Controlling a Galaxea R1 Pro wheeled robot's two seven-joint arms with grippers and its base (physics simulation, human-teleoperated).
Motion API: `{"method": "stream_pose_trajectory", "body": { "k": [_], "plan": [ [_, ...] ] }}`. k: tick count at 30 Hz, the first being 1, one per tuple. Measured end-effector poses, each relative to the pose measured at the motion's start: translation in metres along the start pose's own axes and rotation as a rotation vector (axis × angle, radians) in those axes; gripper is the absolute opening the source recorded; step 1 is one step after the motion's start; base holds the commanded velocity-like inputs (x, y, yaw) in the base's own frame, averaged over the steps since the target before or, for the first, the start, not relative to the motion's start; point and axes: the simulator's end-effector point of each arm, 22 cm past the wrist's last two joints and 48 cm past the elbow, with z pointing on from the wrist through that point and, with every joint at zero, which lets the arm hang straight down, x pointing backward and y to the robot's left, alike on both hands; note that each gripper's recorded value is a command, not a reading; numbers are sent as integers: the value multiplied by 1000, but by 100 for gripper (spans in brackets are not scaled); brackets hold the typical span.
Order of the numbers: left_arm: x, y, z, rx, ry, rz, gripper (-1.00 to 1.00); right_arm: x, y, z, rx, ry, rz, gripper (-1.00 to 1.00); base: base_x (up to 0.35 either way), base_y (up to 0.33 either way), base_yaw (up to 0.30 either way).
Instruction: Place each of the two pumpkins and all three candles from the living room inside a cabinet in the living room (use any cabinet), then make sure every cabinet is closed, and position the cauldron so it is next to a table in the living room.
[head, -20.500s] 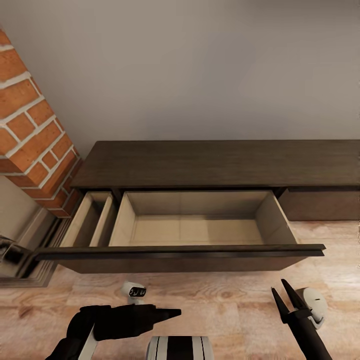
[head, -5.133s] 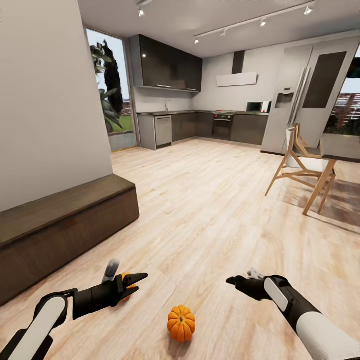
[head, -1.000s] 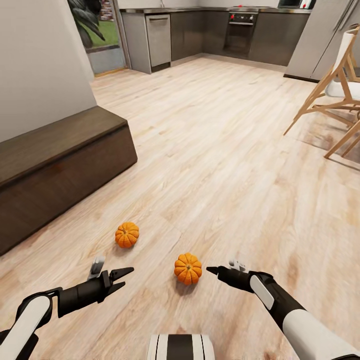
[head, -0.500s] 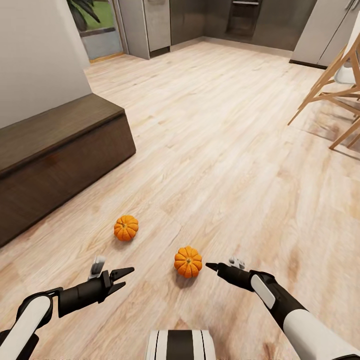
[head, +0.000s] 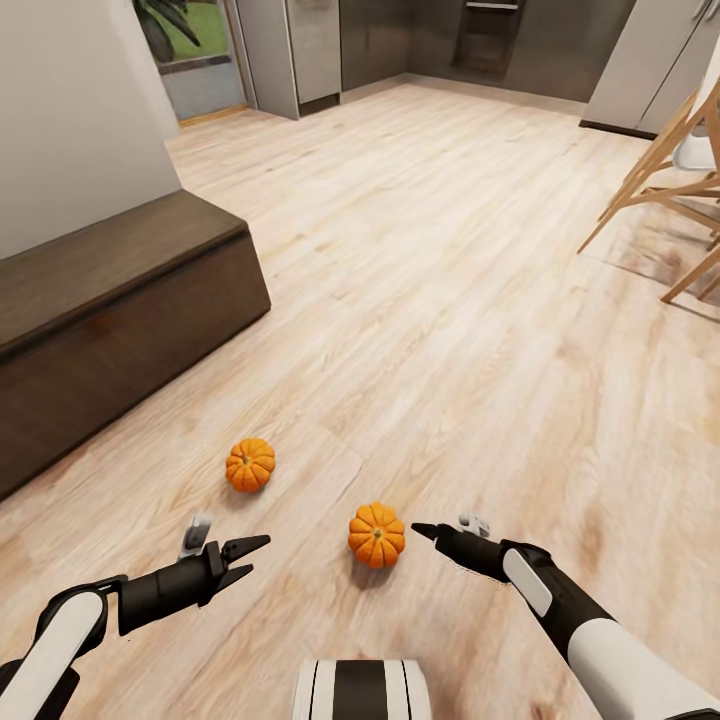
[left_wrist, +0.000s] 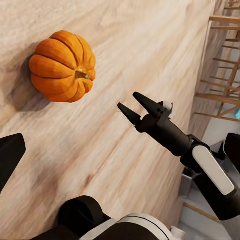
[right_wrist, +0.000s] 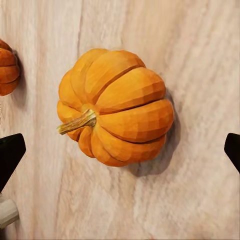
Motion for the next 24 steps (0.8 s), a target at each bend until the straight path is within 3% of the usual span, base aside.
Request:
{"method": "stream_pose_trajectory", "body": {
  "k": [8, 24],
  "plan": [
    [0, 0, 0, 0, 0, 0, 100, 0, 0, 0, 1, 0, 0, 100, 200, 0, 0],
    [-1, 1, -1, -1, -2, -1, 100, 1, -4, 0, 13, 3, 0, 100, 12, 32, 0]
  ]
}}
